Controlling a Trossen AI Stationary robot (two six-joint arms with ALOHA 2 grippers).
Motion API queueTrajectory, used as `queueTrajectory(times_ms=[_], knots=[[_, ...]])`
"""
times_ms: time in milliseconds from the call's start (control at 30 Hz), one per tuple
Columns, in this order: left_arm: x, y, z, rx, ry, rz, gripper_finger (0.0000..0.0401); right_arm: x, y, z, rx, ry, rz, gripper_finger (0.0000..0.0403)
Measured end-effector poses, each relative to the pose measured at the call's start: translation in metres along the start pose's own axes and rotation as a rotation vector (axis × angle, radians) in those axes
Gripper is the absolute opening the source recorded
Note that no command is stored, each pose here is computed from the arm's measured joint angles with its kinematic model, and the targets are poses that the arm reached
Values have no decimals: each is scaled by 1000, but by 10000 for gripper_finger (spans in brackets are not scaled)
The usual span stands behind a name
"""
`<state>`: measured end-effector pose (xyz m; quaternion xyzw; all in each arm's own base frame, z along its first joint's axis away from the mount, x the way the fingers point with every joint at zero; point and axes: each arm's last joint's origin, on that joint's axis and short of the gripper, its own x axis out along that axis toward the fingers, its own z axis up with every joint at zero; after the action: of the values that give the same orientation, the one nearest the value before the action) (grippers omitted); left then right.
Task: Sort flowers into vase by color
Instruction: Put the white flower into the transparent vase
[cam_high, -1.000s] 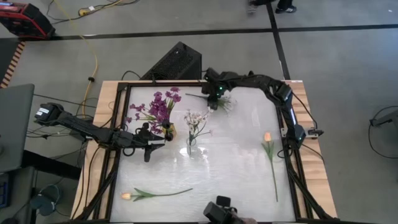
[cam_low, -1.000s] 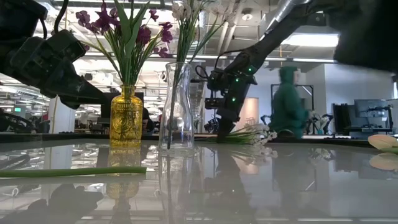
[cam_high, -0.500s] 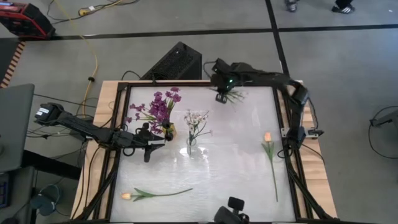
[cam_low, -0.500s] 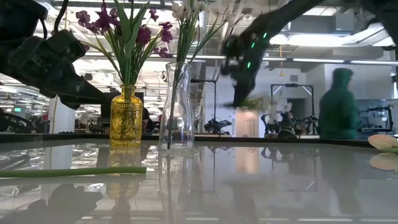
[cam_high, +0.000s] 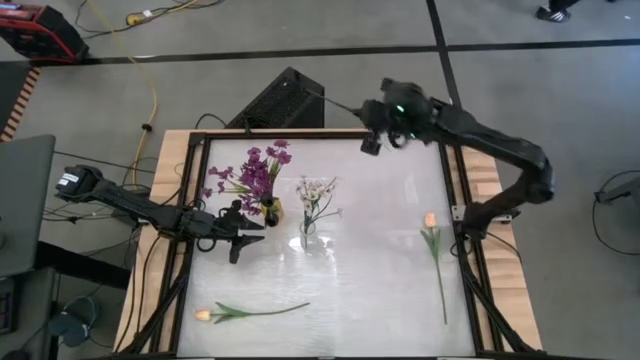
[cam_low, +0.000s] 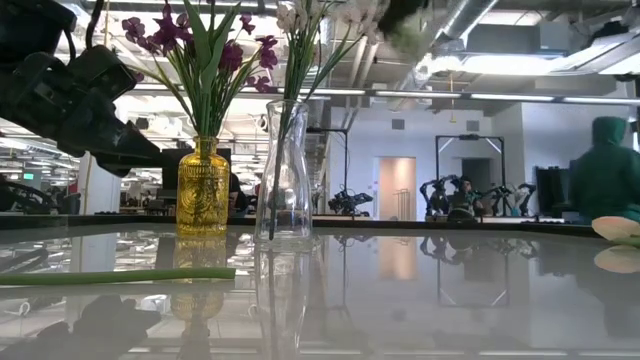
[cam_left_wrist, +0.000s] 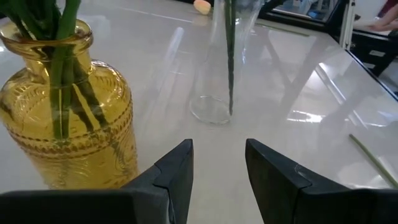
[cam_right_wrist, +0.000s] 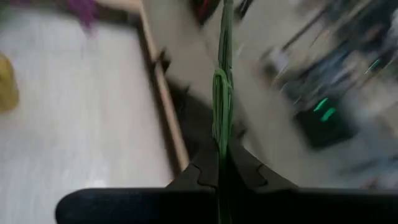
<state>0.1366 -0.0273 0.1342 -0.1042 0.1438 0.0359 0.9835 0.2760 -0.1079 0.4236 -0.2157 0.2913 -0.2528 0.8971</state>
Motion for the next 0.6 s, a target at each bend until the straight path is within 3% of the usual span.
queueTrajectory(times_ms=[100,333,600], knots=[[0,0,0,19,1,-2,134,-36,16,18,-155,-103,-25,32],[0,-1,0,44,12,-41,134,-88,82,41,-751,-258,45,40],[0,-1,0,77,11,-44,134,-109,164,44,-1141,-139,-43,32]])
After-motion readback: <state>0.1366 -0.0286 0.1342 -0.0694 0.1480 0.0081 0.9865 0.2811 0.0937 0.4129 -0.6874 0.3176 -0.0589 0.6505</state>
